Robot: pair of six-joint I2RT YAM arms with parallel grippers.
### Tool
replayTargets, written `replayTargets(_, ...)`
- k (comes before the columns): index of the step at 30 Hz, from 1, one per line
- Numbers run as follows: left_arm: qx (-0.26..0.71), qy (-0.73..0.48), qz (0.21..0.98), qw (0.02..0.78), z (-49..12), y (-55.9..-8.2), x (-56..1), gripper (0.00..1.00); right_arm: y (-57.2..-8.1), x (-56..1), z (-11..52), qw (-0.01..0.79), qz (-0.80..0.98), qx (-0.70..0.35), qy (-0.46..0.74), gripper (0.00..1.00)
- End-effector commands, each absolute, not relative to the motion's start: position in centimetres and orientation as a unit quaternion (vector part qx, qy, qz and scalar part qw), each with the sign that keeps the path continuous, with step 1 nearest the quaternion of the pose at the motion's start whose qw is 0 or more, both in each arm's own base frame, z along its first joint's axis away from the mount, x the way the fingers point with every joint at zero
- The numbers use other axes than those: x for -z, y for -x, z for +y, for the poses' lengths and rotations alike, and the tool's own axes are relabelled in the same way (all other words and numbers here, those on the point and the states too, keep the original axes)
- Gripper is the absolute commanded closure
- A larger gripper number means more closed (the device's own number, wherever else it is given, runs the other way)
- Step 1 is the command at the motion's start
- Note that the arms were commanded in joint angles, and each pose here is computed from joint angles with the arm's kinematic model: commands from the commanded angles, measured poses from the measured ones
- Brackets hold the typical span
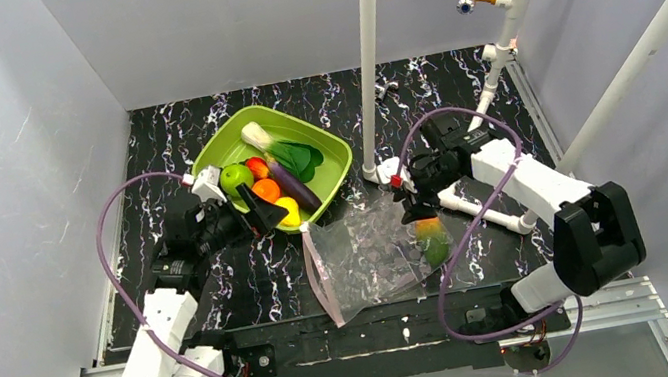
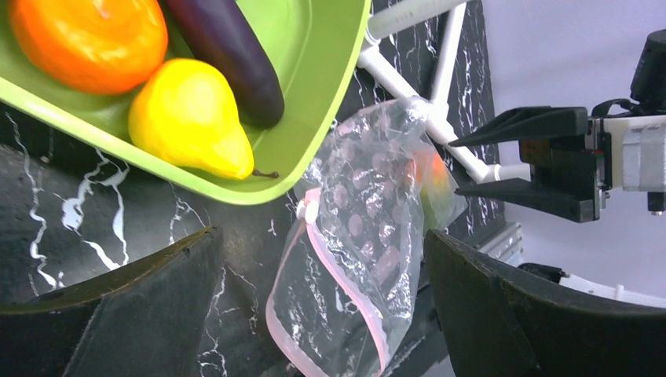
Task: Open the zip-top bag and remove the fake food
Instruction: Place the fake fruit in the bin, then pick up the fake fruit from the zipper food storage bag.
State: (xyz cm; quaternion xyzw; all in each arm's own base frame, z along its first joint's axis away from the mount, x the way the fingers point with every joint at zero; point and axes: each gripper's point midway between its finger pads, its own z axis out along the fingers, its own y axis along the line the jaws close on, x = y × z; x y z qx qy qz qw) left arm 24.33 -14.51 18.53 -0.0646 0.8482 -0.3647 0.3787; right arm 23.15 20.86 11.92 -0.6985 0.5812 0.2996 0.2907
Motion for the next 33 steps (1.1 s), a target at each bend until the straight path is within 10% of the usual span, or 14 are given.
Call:
replayTargets(1,0.403,0.059,0.846,0.344,-15.5,-22.2,-18.1,0.02,-22.8,-13.9,21.4,0.326,0.556,-0.307,0.700,0.38)
replayTargets(33,0.396,-0.145,0.827,0.371,-20.4,-16.4,-16.0,0.02,-12.3,-18.7,19.3,0.309,0.522,-0.395,0.690,0.28)
